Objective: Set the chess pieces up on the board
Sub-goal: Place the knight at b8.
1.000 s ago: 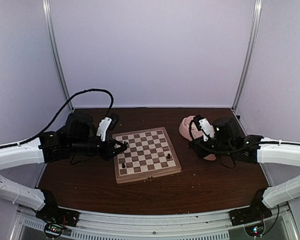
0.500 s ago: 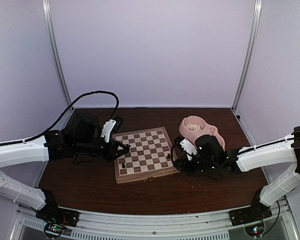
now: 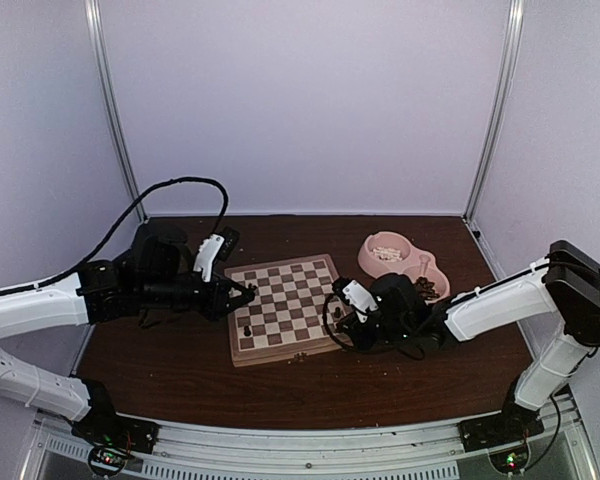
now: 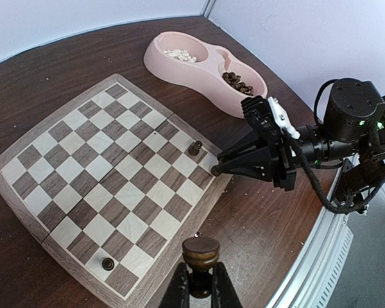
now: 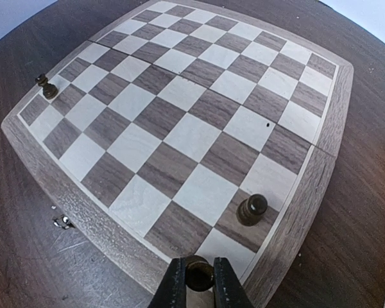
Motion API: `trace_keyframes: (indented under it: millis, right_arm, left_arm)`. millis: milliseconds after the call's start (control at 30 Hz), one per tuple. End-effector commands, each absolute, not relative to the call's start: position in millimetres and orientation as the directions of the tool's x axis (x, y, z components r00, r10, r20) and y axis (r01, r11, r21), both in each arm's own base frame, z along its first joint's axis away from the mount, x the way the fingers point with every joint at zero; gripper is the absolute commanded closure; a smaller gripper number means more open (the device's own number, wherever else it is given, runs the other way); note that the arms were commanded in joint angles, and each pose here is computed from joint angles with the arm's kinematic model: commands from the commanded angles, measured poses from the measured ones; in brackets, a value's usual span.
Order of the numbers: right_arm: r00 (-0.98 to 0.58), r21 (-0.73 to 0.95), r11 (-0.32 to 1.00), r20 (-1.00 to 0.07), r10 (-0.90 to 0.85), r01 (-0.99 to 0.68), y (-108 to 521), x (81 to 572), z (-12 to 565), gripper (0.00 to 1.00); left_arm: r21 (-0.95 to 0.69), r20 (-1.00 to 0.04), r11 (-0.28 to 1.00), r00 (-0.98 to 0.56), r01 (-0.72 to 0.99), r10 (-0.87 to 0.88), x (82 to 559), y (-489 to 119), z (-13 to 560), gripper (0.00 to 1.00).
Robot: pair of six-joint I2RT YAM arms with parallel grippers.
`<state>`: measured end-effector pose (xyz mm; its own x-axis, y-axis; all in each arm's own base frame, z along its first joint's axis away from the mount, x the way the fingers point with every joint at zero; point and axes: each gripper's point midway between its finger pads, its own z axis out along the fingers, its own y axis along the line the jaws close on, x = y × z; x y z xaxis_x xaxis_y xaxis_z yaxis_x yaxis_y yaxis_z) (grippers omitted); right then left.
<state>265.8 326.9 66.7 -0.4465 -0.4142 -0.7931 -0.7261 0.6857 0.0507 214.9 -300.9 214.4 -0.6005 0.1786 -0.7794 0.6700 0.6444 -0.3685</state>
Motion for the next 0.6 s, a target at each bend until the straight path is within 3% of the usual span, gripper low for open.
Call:
trace_keyframes:
  millis: [0,567]
  right_arm:
    - [-0.41,-0.013,0.707,-0.807,-0.426,-0.707,331,280,74,1.0]
    - [-0.41,-0.079,0.717,-0.775,-0.481,-0.692,322,284,66,0.97]
  left_arm:
    - [-0.371,-0.795,0.647,-0.588,0.666,0.15,215,-295,220,0.98]
    - [-0.337,-0.806,0.666,-0.57,0.666,0.161,217,-289,221,0.98]
